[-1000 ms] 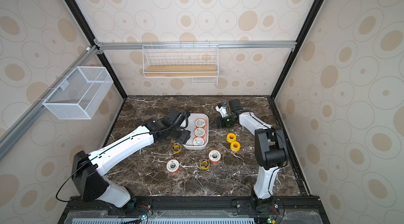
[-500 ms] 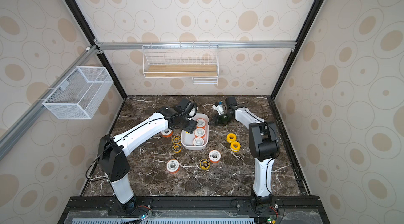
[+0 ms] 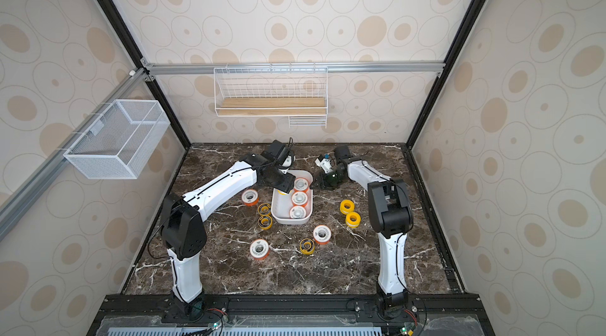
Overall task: Put the sealing tape into the storage box
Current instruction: Place the sealing tape in the storage box.
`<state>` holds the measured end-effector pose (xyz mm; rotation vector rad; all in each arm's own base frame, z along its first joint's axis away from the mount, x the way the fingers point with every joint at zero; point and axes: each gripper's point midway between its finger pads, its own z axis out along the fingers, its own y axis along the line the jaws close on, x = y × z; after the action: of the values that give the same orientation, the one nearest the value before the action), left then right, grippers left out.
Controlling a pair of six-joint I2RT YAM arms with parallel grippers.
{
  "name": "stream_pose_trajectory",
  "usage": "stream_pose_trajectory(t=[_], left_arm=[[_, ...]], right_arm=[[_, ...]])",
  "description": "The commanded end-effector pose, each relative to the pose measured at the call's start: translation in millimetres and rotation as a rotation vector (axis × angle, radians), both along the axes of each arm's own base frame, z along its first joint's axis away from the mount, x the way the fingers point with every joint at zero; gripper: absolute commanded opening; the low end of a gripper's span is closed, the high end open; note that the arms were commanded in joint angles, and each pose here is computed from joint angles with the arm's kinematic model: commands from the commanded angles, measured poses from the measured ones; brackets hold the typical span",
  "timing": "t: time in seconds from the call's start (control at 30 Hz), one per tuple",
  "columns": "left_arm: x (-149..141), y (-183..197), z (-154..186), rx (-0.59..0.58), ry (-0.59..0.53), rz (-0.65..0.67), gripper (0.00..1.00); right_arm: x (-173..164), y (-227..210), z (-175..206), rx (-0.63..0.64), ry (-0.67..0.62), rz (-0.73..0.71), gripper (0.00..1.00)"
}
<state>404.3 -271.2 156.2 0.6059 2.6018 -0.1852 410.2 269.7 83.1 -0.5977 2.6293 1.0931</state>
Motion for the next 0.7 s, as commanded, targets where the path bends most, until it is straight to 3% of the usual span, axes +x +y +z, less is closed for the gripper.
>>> stream_pose_trajectory(t=[0.0, 0.67], left_arm=[[16, 0, 4, -0.003, -0.010, 0.011, 0.65], [52, 4, -30, 0.071, -0.001, 0.022, 0.66]], right_arm=[[-4, 7, 1, 0.009, 0.019, 0.020, 0.34], [-18, 8, -2, 0.005, 0.040, 0.018, 0.22]])
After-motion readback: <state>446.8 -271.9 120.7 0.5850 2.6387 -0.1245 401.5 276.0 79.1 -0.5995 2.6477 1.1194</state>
